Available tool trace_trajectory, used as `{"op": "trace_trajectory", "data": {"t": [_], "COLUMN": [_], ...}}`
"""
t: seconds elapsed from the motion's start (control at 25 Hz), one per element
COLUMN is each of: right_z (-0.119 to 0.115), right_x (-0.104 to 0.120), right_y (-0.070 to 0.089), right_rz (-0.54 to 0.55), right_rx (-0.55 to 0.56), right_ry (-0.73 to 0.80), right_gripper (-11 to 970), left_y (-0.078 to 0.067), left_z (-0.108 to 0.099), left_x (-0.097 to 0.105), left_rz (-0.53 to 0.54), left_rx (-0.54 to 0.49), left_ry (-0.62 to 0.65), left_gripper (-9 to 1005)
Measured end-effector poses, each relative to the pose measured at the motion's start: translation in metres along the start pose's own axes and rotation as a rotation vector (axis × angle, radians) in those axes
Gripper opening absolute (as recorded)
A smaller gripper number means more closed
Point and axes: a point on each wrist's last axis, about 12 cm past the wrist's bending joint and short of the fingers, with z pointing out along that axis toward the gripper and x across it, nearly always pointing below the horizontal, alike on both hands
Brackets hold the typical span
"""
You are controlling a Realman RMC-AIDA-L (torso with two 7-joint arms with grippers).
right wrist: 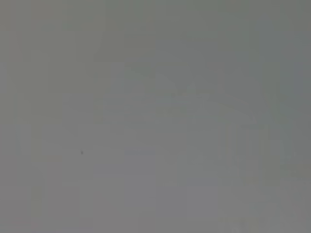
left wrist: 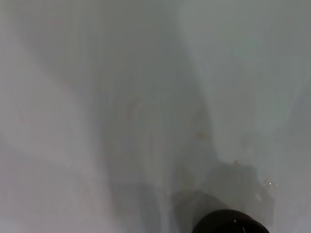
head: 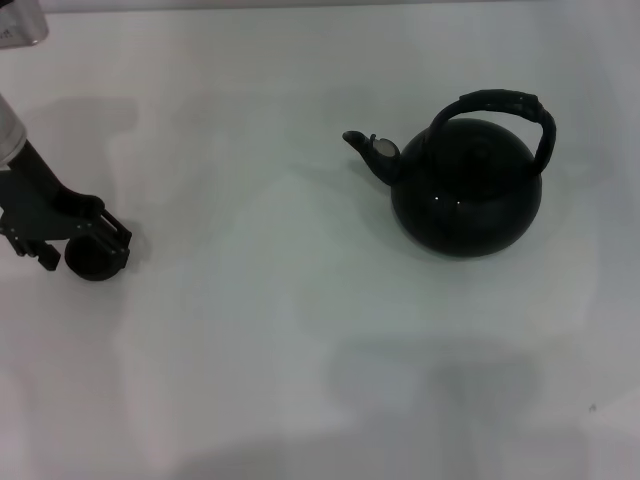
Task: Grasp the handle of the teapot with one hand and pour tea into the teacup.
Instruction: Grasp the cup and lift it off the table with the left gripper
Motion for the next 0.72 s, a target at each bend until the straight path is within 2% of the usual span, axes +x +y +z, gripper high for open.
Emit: {"op": "trace_trajectory", "data": {"t": [0.72], "right_z": [0.0004], "right_x": [-0.0007], "right_y": [0.0001], "right_rz": [-0.003], "right_rx": [-0.001], "right_ry": [-0.003], "right_gripper": [740], "left_y": [0.0023], "left_z": [-0.0009], "left_x": [-0.0014], "left_rz": [0.002], "left_rx": [-0.005], "left_ry": [-0.014], "left_gripper": [876]}}
